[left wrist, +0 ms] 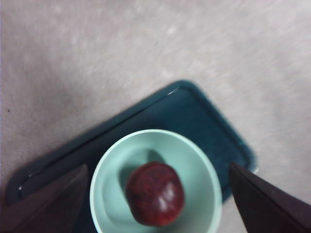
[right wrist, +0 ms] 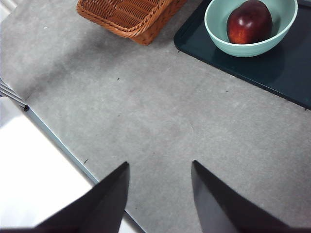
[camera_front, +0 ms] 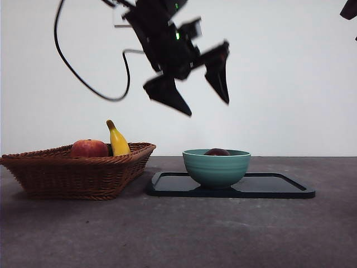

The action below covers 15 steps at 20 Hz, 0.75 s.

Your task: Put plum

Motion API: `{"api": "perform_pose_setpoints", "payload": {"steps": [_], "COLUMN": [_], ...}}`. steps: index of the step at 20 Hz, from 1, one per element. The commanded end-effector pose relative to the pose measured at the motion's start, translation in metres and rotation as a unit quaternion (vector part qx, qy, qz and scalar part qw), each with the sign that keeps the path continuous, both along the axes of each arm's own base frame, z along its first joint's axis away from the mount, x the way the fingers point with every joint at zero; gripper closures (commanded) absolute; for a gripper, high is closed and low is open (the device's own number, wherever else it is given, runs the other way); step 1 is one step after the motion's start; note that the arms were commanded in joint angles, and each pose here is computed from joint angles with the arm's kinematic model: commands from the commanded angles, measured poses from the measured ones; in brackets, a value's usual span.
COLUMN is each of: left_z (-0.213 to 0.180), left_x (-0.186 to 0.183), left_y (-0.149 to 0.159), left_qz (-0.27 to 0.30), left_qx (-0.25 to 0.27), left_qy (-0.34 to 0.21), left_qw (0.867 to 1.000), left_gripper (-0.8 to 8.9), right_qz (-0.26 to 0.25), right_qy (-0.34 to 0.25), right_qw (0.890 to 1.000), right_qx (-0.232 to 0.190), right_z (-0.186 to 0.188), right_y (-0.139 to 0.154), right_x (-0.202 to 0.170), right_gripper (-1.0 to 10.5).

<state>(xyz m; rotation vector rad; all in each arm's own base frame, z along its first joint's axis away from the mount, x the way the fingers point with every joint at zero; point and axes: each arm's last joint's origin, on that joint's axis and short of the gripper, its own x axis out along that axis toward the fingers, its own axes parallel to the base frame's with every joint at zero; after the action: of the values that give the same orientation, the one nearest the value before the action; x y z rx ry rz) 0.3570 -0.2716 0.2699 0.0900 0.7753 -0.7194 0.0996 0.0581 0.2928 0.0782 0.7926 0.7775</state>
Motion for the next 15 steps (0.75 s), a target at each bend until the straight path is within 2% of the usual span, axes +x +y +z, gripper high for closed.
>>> {"api": "perform_pose_setpoints", "payload": {"steps": [1, 7, 15], "left_z": [-0.019, -0.048, -0.075], "left_x": [0.008, 0.007, 0.005], "left_y": [-0.014, -0.032, -0.042], "left_qz": [-0.011, -0.028, -0.033], "left_qx": [0.009, 0.037, 0.067], "left_qy": [0.001, 0.010, 0.027], "left_qw": [1.000, 0.999, 0.997], "left_gripper": [3.50, 3.82, 3.78], "right_qz": [0.002, 0.002, 0.002], "right_qy": [-0.002, -0.001, 0.000], "right_qw": [1.000, 1.000, 1.000], "right_qx": [0.005, 0.005, 0.004], "right_z": [0.002, 0.002, 0.002], "right_y": [0.001, 0.001, 0.001], "right_x": [0.001, 0.001, 0.000], "right_gripper": [7.4, 7.4, 7.4]}}
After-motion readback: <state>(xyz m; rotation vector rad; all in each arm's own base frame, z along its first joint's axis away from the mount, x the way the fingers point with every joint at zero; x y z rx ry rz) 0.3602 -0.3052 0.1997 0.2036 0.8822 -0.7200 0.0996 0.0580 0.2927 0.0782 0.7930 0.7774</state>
